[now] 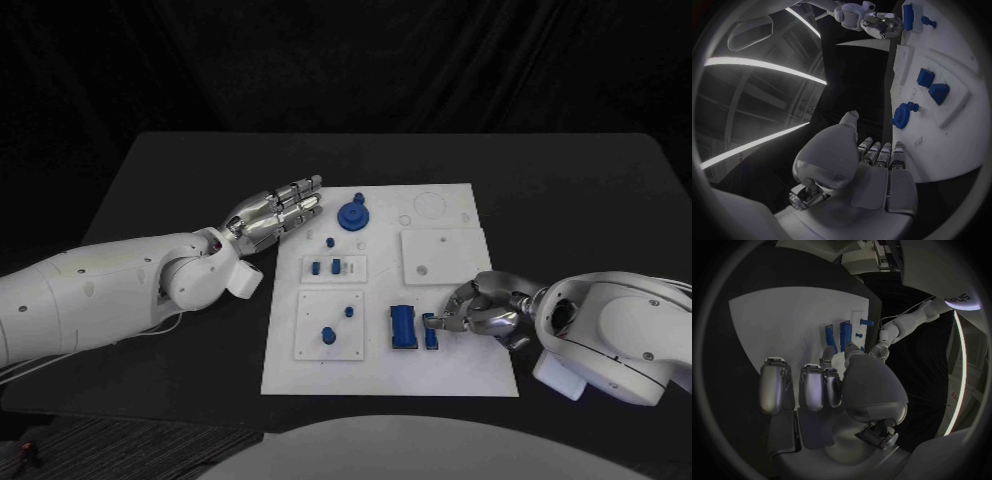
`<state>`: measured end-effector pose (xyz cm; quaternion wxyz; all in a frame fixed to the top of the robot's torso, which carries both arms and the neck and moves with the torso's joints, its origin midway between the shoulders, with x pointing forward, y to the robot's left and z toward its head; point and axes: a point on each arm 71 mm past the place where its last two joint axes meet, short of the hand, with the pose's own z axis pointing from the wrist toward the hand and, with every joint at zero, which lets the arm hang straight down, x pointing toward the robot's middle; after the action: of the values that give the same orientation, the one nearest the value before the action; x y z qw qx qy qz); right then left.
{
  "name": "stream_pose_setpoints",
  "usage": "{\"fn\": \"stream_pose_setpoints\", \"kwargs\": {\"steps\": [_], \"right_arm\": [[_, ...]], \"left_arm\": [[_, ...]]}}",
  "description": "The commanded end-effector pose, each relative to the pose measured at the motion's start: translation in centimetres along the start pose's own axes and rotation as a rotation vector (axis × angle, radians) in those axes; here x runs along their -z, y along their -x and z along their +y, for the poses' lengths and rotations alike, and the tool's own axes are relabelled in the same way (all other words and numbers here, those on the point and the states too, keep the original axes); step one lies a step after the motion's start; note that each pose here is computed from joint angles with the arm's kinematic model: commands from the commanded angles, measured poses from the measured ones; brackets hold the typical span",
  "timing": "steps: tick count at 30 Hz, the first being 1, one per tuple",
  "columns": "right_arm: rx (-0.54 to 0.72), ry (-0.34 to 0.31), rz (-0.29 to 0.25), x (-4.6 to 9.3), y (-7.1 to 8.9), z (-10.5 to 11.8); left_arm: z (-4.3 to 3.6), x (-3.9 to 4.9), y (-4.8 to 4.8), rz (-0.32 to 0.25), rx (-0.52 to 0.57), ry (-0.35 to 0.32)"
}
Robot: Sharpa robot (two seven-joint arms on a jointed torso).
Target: Assemble the parts on the task board
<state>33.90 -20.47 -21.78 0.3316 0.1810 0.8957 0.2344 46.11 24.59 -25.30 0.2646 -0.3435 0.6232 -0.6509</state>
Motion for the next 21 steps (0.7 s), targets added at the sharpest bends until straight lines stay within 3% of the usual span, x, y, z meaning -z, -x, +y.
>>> {"fn": "stream_pose_setpoints", "kwargs": {"steps": [1,4,8,14,21], "right_arm": [[0.053,0.223,-0.17,0.8,1.3,1.0],[0.125,0.333,-0.261,1.3,2.3,1.1],[0.229,0.44,-0.33,1.7,3.0,1.0],[0.337,0.51,-0.347,1.8,2.7,0.3],[0.418,0.528,-0.303,1.2,1.7,-1.0]], "left_arm": [[-0.03,0.09,-0.07,0.004,0.003,-0.015],[-0.08,0.16,-0.02,0.0,0.002,-0.021],[-0.17,0.24,0.04,-0.003,0.0,-0.032],[-0.24,0.28,0.08,-0.006,-0.001,-0.04],[-0.3,0.32,0.06,-0.005,-0.001,-0.048]]}}
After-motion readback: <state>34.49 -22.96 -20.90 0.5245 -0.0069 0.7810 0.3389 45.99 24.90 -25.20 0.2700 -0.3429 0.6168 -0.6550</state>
